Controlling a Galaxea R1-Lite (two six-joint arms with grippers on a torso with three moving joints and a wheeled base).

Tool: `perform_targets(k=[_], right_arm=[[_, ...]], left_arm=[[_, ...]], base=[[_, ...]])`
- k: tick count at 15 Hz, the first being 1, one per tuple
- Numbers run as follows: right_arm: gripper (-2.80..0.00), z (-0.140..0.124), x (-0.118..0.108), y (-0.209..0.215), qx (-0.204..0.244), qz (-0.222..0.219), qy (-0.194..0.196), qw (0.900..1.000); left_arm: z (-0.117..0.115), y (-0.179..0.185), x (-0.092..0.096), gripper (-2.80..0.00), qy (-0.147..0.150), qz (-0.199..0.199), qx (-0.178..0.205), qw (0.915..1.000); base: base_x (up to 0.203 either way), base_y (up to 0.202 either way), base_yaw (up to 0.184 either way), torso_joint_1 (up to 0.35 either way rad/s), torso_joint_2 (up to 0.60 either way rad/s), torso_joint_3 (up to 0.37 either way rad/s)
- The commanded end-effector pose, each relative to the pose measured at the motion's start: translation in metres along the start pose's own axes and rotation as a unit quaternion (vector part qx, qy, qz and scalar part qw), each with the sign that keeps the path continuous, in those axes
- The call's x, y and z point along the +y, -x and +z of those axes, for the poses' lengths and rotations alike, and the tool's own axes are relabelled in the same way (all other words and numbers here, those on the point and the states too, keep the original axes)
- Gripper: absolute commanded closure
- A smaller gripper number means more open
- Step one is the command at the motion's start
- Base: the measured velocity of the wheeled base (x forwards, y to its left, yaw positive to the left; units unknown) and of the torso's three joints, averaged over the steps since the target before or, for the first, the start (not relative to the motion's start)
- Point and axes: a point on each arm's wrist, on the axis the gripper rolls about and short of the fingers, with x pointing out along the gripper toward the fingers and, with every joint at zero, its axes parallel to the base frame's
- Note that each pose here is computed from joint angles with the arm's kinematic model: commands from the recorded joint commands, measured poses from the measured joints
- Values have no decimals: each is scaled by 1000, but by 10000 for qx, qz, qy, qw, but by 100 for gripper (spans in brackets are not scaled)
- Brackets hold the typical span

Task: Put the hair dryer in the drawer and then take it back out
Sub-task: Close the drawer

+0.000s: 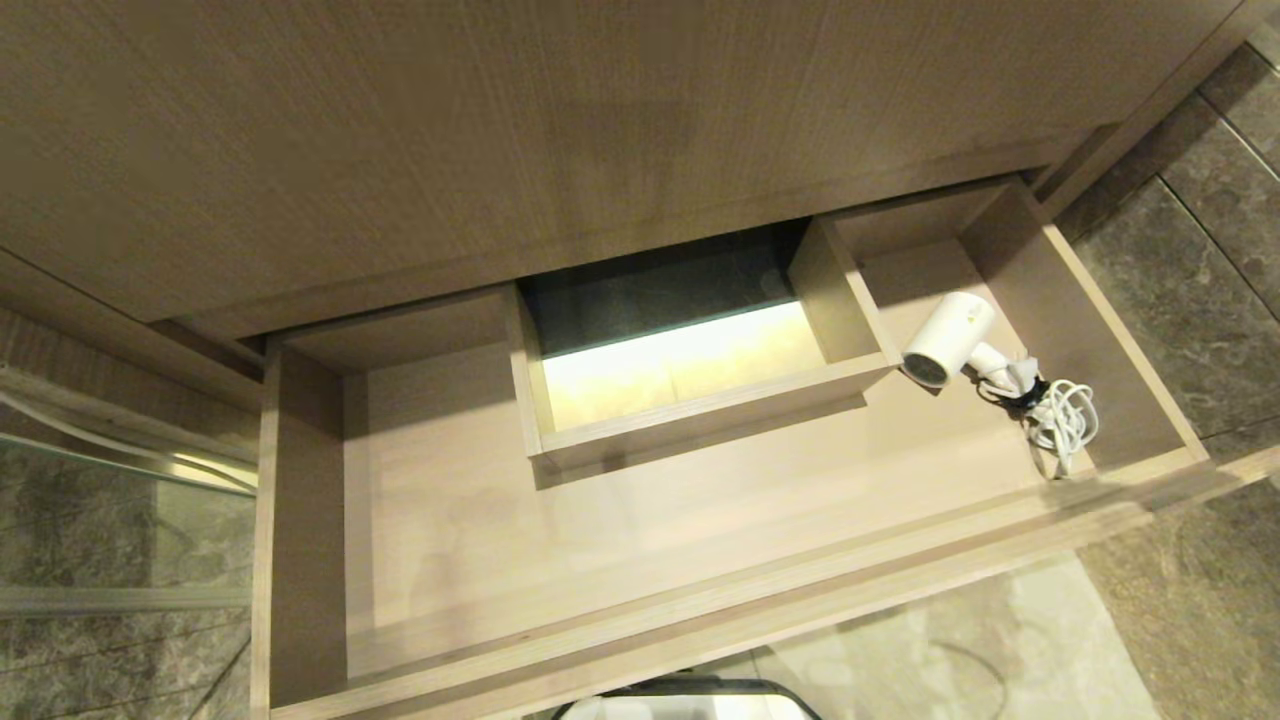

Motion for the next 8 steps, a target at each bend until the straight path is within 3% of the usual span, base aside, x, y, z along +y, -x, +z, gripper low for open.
perform_targets(k=[1, 4, 8], right_arm=[[0, -40, 21, 7, 464, -50, 15, 9989], [0, -61, 34, -12, 825, 92, 29, 9965], [0, -62, 34, -49, 777, 69, 32, 9969]], left_arm=[[0, 0, 0, 0, 3, -5, -1, 10000], [0, 0, 0, 0, 3, 3, -1, 10000], [0, 0, 0, 0, 3, 3, -1, 10000]], base=[[0, 0, 0, 0, 0, 0], [0, 0, 0, 0, 0, 0], [0, 0, 0, 0, 0, 0]])
